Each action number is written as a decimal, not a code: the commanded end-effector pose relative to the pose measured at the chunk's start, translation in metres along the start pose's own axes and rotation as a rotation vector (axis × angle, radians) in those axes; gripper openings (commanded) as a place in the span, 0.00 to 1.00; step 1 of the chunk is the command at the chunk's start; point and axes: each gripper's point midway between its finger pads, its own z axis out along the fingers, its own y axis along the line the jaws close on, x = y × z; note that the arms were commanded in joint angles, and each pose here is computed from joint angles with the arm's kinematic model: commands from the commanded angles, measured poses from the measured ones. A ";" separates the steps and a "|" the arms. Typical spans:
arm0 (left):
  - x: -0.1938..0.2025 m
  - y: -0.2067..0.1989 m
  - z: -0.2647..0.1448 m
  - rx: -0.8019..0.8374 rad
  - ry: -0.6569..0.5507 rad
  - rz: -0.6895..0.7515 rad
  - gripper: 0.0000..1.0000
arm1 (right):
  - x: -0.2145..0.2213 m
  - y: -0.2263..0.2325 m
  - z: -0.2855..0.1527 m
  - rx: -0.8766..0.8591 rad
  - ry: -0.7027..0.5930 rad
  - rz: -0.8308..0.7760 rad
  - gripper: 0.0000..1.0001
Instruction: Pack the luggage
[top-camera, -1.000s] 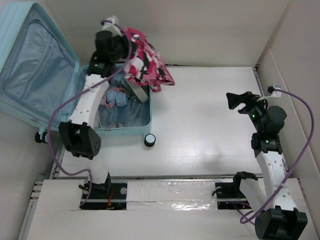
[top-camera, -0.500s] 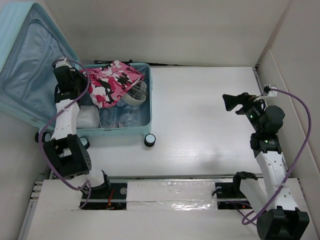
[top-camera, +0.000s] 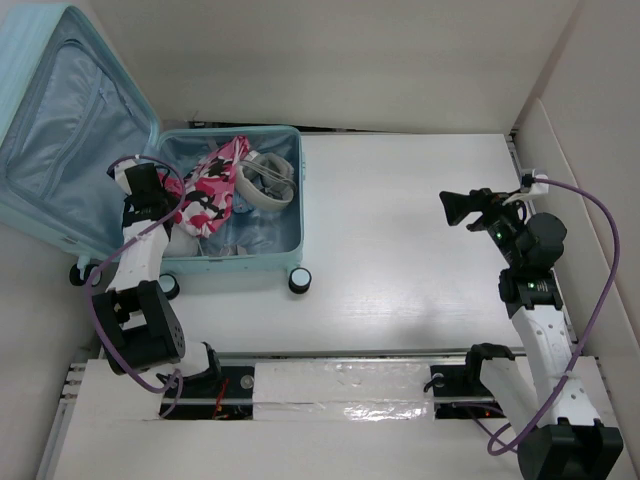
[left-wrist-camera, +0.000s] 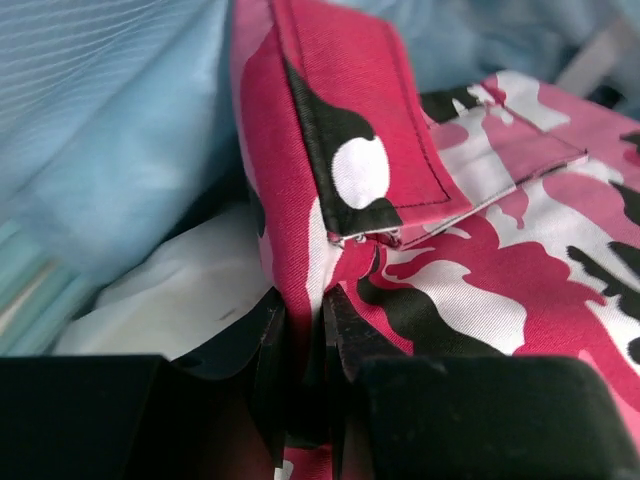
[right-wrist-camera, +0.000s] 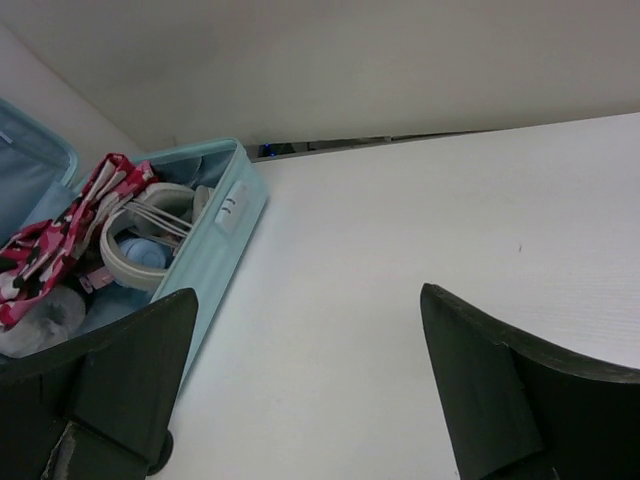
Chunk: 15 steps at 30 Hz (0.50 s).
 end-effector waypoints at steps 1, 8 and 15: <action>-0.036 0.027 -0.019 -0.129 -0.155 -0.013 0.06 | -0.013 0.014 -0.002 -0.038 -0.035 -0.040 0.99; -0.040 0.008 -0.033 -0.022 -0.155 -0.041 0.55 | -0.009 0.020 0.000 -0.051 -0.019 -0.055 0.96; -0.084 -0.018 -0.115 0.105 -0.302 -0.095 0.45 | 0.003 0.040 0.006 -0.131 0.021 -0.062 0.18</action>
